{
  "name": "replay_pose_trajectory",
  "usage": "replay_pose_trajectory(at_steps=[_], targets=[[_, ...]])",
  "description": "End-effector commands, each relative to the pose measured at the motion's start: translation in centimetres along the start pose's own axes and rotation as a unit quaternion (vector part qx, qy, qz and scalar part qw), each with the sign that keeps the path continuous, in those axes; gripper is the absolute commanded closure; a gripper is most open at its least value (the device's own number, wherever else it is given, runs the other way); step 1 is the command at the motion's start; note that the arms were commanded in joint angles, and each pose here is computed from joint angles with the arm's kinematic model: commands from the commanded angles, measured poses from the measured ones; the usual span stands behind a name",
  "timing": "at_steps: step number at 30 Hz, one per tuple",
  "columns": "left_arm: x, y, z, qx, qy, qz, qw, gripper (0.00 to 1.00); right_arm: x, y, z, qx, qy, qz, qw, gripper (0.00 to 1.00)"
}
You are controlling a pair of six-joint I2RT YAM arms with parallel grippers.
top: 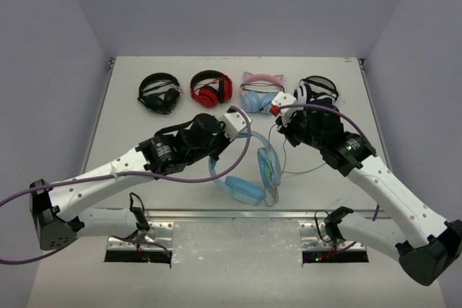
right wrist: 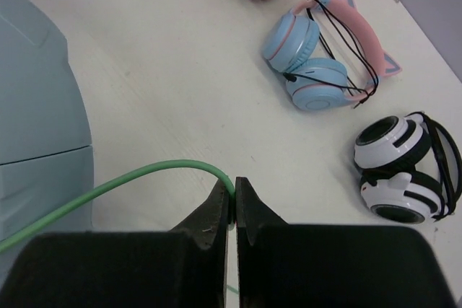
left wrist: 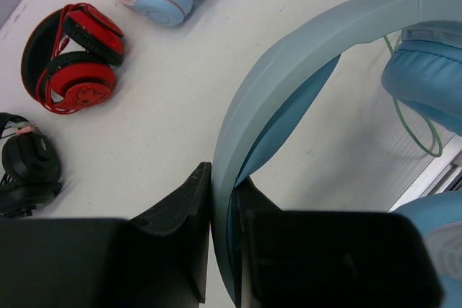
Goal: Wrap the headphones
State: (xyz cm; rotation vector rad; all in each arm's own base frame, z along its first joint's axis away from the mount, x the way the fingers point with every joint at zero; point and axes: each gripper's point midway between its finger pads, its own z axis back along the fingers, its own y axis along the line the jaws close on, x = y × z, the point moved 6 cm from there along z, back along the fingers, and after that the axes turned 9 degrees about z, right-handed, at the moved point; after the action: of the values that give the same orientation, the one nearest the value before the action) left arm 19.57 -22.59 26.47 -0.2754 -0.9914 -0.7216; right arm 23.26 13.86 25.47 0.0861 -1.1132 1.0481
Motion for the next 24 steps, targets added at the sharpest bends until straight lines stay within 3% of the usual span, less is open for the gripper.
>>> replay_pose_trajectory(at_steps=[1,9,11,15,18,21,24], targets=[[3.5,-0.5,2.2,-0.032,-0.094,0.036,0.994,0.99,1.4,-1.2,0.1,-0.046,-0.039,-0.033,0.998,0.99],[7.9,0.2,6.4,-0.032,-0.184,0.131,0.974,1.0,3.3,0.7,1.0,0.006,-0.166,-0.053,0.985,0.98],[9.4,0.5,8.0,-0.034,-0.206,0.173,0.963,1.0,3.0,0.7,1.1,0.0,-0.18,-0.073,0.981,0.87],[11.8,1.3,11.1,-0.035,-0.249,0.223,0.942,1.0,4.4,0.5,1.3,0.017,-0.271,-0.109,0.956,0.71],[13.1,1.9,12.9,-0.033,-0.273,0.261,0.925,1.0,4.9,1.8,-0.2,0.076,-0.312,-0.136,0.937,0.57],[14.3,2.1,14.4,-0.042,-0.292,0.295,0.909,1.0,4.5,2.5,-2.4,0.101,-0.333,-0.17,0.922,0.51],[15.5,3.0,16.2,-0.028,-0.316,0.335,0.887,1.0,4.7,2.8,-4.0,0.131,-0.348,-0.204,0.905,0.52]])
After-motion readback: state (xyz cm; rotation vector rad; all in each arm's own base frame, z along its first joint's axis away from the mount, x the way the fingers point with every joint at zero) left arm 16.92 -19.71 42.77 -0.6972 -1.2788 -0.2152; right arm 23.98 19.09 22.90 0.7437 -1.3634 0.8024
